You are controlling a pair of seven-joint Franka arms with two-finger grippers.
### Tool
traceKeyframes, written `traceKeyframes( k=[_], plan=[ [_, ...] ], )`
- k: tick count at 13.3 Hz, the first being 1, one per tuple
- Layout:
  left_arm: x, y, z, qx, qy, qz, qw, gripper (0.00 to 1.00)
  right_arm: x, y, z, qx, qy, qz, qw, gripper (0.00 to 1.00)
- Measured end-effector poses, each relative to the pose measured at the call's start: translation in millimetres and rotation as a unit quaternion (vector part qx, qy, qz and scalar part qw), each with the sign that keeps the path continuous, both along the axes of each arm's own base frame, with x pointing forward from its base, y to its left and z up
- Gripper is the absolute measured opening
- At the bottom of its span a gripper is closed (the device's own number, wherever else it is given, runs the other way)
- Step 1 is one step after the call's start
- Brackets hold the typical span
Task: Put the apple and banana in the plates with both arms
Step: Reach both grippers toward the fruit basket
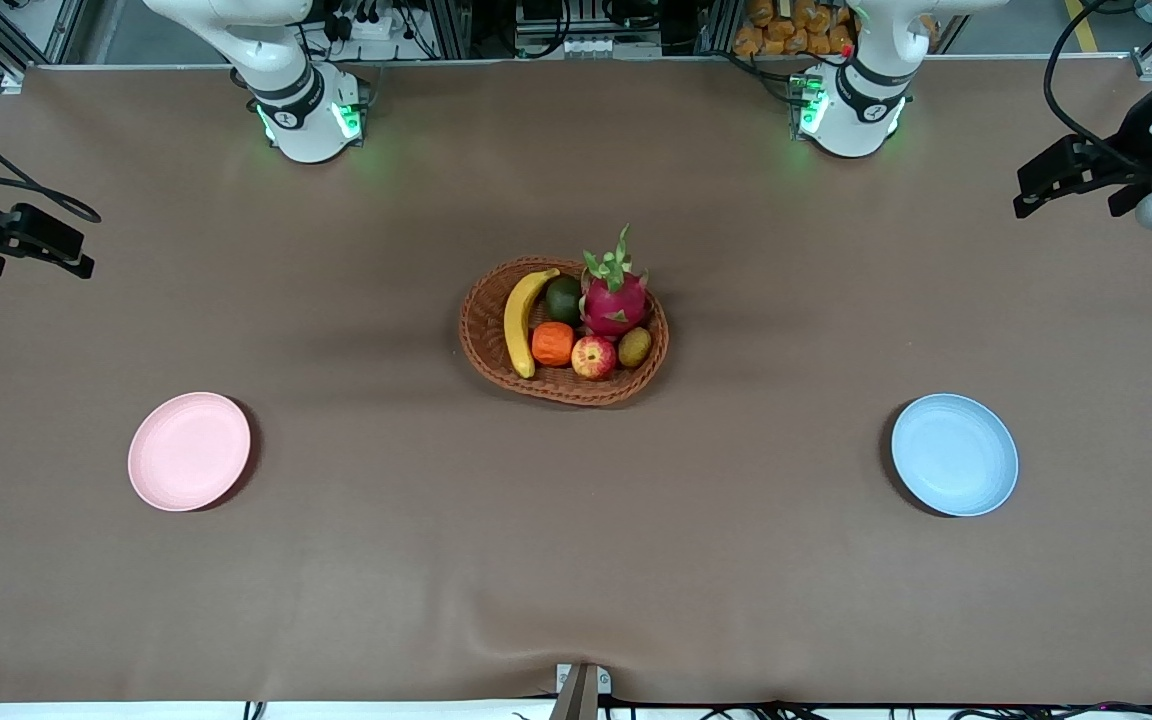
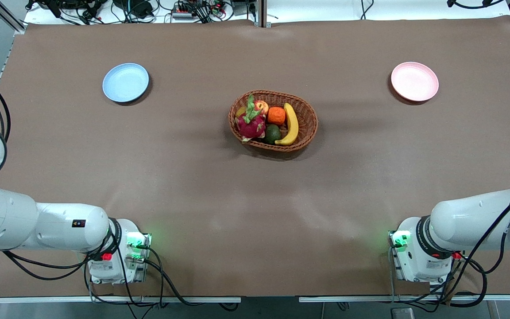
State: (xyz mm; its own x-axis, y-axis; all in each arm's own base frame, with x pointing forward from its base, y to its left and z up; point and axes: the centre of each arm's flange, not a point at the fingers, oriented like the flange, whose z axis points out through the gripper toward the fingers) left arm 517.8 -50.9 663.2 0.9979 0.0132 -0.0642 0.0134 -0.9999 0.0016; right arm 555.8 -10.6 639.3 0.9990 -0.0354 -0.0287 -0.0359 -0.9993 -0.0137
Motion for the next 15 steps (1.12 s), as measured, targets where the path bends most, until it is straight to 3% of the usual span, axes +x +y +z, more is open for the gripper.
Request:
traceKeyframes(
  k=[5,9,12,15],
  plan=[
    [1,4,6,0.000,-0.007,0.009,1.000,1.00,0,2,0,0.000,0.000,0.002,1.000,1.00],
    [13,-13,-17,0.001,0.016,-0.006,1.000,1.00,0,2,-1,0.000,0.001,0.002,1.000,1.00],
    [40,-77,-72,-0.001,0.034,-0.053,0.998,1.00,0,3,-2,0.000,0.003,0.003,1.000,1.00],
    [60,-177,-150,0.002,0.044,-0.030,0.999,1.00,-3,9,-7,0.001,0.017,0.008,1.000,1.00]
  ],
)
